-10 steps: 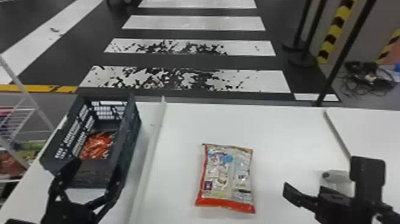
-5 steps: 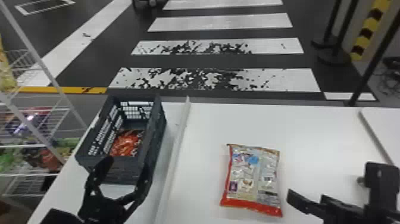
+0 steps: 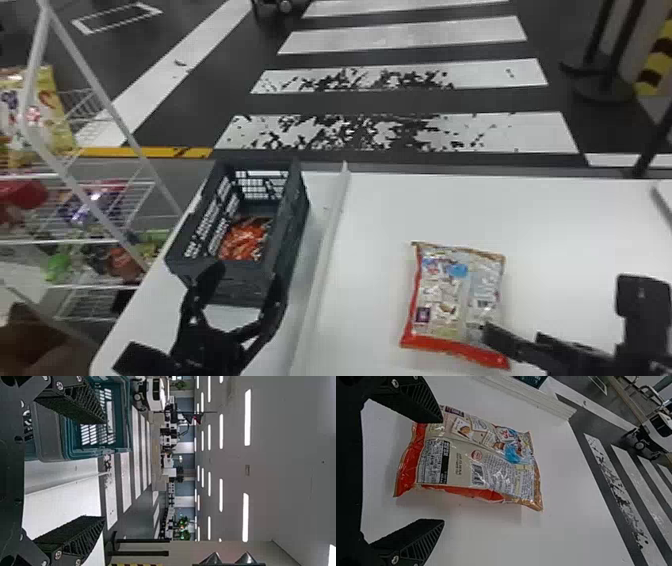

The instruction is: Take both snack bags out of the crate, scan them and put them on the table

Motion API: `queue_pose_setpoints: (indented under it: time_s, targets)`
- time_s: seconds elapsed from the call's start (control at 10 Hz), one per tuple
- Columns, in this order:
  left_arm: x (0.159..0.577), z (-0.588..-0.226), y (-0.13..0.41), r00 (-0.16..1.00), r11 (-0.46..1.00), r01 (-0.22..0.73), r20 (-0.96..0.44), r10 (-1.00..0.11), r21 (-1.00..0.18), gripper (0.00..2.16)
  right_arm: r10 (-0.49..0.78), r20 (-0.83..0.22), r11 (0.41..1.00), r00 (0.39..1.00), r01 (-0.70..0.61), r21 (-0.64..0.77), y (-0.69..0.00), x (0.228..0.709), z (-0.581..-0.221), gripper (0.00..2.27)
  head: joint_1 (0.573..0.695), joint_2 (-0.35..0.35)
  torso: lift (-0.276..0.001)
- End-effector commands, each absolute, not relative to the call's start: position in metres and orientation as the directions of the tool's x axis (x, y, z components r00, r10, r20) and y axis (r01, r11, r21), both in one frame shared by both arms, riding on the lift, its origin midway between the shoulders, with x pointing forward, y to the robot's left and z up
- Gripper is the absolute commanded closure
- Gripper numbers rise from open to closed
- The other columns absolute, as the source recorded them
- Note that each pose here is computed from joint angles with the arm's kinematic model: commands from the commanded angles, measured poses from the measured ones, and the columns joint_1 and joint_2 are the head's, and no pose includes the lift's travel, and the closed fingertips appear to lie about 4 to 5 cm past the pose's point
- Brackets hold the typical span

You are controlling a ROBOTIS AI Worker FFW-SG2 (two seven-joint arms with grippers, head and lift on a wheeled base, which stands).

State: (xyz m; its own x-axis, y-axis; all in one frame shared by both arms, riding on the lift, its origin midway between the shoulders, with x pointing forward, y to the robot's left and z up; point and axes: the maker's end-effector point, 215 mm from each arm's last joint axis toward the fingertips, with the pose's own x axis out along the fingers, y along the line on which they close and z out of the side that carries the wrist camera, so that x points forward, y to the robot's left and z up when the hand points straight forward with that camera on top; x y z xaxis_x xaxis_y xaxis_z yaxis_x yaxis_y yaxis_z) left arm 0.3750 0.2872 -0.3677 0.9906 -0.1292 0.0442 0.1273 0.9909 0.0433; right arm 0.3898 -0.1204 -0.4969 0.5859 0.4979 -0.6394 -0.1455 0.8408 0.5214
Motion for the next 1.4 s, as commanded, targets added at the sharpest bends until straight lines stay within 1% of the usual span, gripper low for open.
queue_pose_setpoints:
  time_s: [0.0,0.2,0.6,0.7,0.8,0.9,1.0,1.1,1.2,1.3]
  targets:
    - [0.375,-0.368,0.287,0.991,0.991,0.127,0.044,-0.129,0.044,0.15,0.505,-0.648,0.839,0.57,-0.15,0.522,-0.113,0.392,-0.505,0.1,0.695,0.242,-0.092]
    - [0.375,-0.369,0.288,0.991,0.991,0.126,0.041,-0.128,0.044,0.15,0.527,-0.649,0.827,0.549,-0.156,0.54,-0.105,0.392,-0.515,0.1,0.695,0.257,-0.092]
    - [0.375,-0.372,0.289,0.991,0.991,0.125,0.037,-0.127,0.045,0.15,0.532,-0.666,0.829,0.524,-0.16,0.536,-0.099,0.394,-0.529,0.12,0.695,0.272,-0.092]
    - [0.374,-0.372,0.29,0.991,0.991,0.124,0.036,-0.126,0.044,0.15,0.532,-0.669,0.83,0.519,-0.161,0.534,-0.097,0.394,-0.531,0.15,0.695,0.276,-0.092]
    - [0.375,-0.372,0.29,0.991,0.991,0.124,0.036,-0.126,0.044,0.15,0.53,-0.671,0.831,0.518,-0.161,0.532,-0.097,0.394,-0.532,0.27,0.695,0.278,-0.092]
    - [0.375,-0.373,0.289,0.991,0.991,0.125,0.035,-0.127,0.045,0.15,0.523,-0.679,0.837,0.516,-0.159,0.524,-0.1,0.395,-0.535,0.5,0.695,0.278,-0.092]
    - [0.375,-0.373,0.29,0.992,0.991,0.124,0.034,-0.125,0.044,0.15,0.513,-0.688,0.845,0.513,-0.16,0.511,-0.103,0.395,-0.538,1.07,0.695,0.278,-0.092]
    - [0.375,-0.373,0.29,0.992,0.991,0.124,0.034,-0.125,0.044,0.15,0.502,-0.701,0.853,0.506,-0.157,0.498,-0.105,0.394,-0.542,1.93,0.695,0.276,-0.092]
    - [0.375,-0.373,0.29,0.991,0.991,0.124,0.036,-0.125,0.044,0.15,0.487,-0.717,0.865,0.499,-0.161,0.475,-0.107,0.392,-0.546,2.26,0.695,0.272,-0.092]
    - [0.375,-0.373,0.29,0.992,0.991,0.123,0.034,-0.125,0.044,0.15,0.49,-0.714,0.863,0.5,-0.162,0.479,-0.106,0.392,-0.545,2.26,0.695,0.268,-0.092]
